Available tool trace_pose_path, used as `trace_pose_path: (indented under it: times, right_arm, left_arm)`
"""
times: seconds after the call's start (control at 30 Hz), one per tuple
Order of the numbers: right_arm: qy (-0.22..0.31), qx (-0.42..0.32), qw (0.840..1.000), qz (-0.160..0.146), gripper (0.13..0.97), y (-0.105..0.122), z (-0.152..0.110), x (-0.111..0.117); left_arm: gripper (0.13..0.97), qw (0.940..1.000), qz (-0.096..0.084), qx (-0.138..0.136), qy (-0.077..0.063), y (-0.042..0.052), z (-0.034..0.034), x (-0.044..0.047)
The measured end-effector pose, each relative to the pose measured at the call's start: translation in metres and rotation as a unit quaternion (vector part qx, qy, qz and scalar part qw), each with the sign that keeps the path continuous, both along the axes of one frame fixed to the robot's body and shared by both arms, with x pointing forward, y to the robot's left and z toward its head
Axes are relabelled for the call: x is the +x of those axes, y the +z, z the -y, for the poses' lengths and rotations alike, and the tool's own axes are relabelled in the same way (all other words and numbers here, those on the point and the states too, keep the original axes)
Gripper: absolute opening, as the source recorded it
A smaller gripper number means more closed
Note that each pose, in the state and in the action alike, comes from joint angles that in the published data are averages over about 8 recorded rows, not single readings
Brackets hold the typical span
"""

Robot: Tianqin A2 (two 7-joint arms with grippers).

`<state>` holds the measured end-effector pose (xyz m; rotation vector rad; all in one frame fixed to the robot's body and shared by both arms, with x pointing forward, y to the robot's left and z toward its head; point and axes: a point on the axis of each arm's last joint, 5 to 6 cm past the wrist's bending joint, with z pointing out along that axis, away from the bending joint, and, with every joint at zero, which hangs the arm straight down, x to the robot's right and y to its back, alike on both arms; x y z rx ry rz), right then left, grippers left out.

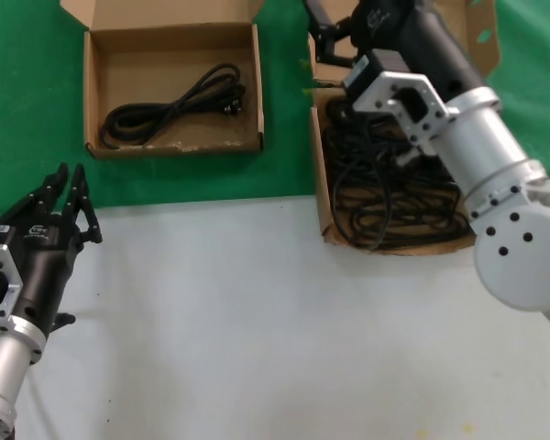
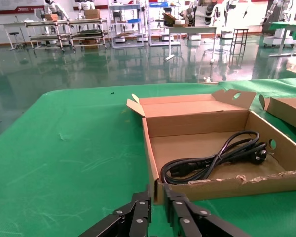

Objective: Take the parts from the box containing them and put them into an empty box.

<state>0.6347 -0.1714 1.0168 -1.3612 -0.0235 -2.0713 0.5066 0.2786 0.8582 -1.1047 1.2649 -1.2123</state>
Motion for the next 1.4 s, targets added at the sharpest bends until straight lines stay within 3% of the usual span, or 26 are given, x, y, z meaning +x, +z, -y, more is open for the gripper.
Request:
trace_pose_path:
  times: [0.23, 0.53, 1.1, 1.4]
  right_arm:
    - [0.004, 0.041, 0.999, -0.036, 0.958, -0.014, 0.006, -0.005]
    - [0.008, 0.102, 0.991, -0.088, 0.966, -0.035, 0.016, -0.015]
    - [0.009, 0.217, 0.96, -0.175, 0.966, -0.075, 0.039, -0.038]
    - [0.006, 0.276, 0.937, -0.213, 0.966, -0.096, 0.053, -0.054]
  left_arm:
    - [0.208, 1.0, 0.0, 0.0, 0.001, -0.0003, -0.0002, -0.0004]
    - [0.332, 1.0, -0.001, 0.0, 0.003, -0.0006, -0.0004, -0.0009]
    - [0.728, 1.0, -0.002, -0.001, 0.005, -0.0014, -0.0008, -0.0019]
    - [0.871, 1.0, -0.002, -0.001, 0.007, -0.0018, -0.001, -0.0024]
